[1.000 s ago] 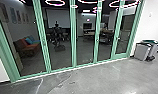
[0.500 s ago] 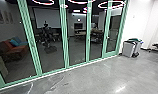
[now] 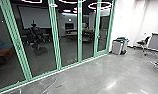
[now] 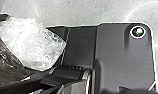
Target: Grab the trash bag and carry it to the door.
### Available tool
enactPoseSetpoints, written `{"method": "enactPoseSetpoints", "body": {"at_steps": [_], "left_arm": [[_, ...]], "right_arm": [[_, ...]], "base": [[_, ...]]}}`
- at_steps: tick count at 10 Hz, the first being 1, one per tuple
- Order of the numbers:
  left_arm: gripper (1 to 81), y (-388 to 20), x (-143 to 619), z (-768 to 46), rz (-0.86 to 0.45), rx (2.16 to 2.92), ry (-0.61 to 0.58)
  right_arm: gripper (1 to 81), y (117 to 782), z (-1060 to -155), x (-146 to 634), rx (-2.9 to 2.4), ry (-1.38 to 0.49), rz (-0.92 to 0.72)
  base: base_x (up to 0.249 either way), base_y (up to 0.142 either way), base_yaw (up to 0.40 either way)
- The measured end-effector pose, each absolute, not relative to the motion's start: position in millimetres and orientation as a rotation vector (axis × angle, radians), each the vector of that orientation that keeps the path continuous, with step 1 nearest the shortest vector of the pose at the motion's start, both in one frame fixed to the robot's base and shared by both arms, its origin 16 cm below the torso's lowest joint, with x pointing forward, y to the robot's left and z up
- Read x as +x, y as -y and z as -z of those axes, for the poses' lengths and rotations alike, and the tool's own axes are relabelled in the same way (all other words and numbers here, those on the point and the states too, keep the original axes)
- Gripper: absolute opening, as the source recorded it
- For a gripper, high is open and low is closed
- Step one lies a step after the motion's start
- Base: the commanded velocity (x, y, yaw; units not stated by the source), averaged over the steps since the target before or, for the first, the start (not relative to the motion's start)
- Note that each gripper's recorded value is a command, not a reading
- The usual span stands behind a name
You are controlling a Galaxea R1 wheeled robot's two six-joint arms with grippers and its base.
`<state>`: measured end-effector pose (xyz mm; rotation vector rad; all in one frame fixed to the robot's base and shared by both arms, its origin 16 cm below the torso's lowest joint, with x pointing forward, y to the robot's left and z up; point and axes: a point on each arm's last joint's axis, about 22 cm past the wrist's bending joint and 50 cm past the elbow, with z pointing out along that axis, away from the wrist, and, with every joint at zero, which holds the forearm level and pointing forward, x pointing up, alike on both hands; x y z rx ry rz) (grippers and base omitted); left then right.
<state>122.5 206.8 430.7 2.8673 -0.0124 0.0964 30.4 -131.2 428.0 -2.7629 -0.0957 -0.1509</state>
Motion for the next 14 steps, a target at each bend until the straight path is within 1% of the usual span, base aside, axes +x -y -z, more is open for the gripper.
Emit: {"method": "enactPoseSetpoints", "body": {"at_steps": [14], "left_arm": [[1.0,-206.6,122.9,-430.7,-0.098,2.868,0.027]], "right_arm": [[81.1,131.0,-427.9,29.0,-2.762,0.094,0.153]], "base": [[0.0,0.0,-0.184]]}}
